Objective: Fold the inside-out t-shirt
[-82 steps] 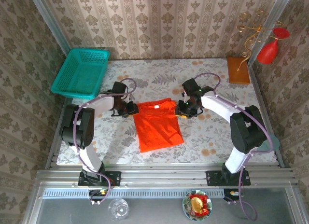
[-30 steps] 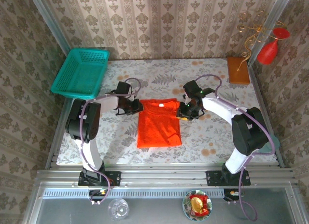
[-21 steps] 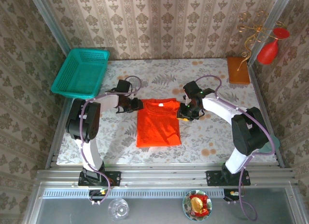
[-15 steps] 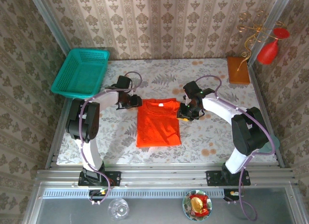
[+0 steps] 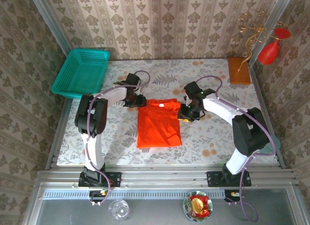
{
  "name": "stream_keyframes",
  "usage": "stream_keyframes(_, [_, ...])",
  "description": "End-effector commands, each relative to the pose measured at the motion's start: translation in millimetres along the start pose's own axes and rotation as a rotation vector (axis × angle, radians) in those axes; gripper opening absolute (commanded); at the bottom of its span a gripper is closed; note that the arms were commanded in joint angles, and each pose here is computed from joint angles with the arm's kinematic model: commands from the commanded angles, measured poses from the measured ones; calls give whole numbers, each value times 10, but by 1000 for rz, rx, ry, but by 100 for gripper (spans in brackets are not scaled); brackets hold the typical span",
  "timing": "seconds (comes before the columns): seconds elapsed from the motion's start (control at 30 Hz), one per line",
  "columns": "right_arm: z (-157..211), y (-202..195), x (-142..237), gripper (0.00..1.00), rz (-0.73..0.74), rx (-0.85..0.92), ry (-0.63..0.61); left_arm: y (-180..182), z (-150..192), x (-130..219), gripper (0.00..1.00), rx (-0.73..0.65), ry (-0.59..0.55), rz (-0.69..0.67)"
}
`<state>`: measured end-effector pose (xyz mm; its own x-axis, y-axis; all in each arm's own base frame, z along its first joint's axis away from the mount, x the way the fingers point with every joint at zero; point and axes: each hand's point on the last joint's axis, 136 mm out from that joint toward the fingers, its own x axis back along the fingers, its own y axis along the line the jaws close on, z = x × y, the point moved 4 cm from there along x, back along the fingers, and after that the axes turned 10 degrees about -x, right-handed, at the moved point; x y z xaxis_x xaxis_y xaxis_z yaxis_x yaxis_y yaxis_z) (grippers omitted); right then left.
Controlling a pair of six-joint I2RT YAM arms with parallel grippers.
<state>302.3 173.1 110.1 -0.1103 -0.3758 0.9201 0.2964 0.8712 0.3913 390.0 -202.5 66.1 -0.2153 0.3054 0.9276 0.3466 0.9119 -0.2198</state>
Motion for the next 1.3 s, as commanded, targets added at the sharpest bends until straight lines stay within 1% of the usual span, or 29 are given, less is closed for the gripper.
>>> stream_keyframes(0.0, [69, -78, 20, 27, 29, 6, 17, 45, 217, -144, 44, -17, 123, -70])
stream_keyframes(0.17, [75, -84, 33, 27, 28, 7, 12, 88, 238, -121, 45, -29, 147, -129])
stream_keyframes(0.27, [77, -83, 39, 27, 27, 7, 11, 85, 190, -4, 45, -28, 114, -145])
stream_keyframes(0.47, [96, -98, 47, 27, 27, 4, 11, 54, 56, 307, 58, -24, 14, -168])
stream_keyframes(0.57, [99, -104, 46, 27, 29, 0, 10, 30, 51, 324, 60, -16, 6, -150])
stream_keyframes(0.73, [104, -100, 47, 27, 26, -2, 8, 7, 161, 210, 60, 12, 50, -114])
stream_keyframes(0.87, [105, -107, 44, 27, 28, -4, 8, -28, 244, 47, 59, 42, 71, -58])
stream_keyframes(0.97, [110, -113, 41, 27, 29, -4, 8, -23, 258, -52, 56, 46, 78, -49])
stream_keyframes(1.07, [118, -128, 26, 27, 32, -6, 12, 17, 256, -128, 50, 45, 93, -68])
stream_keyframes(1.1, [121, -132, 21, 27, 34, -6, 13, -85, 286, -166, 48, 14, 107, -76])
stream_keyframes(1.27, [129, -147, -8, 27, 35, -9, 19, -95, 334, -262, 40, -33, 148, -137])
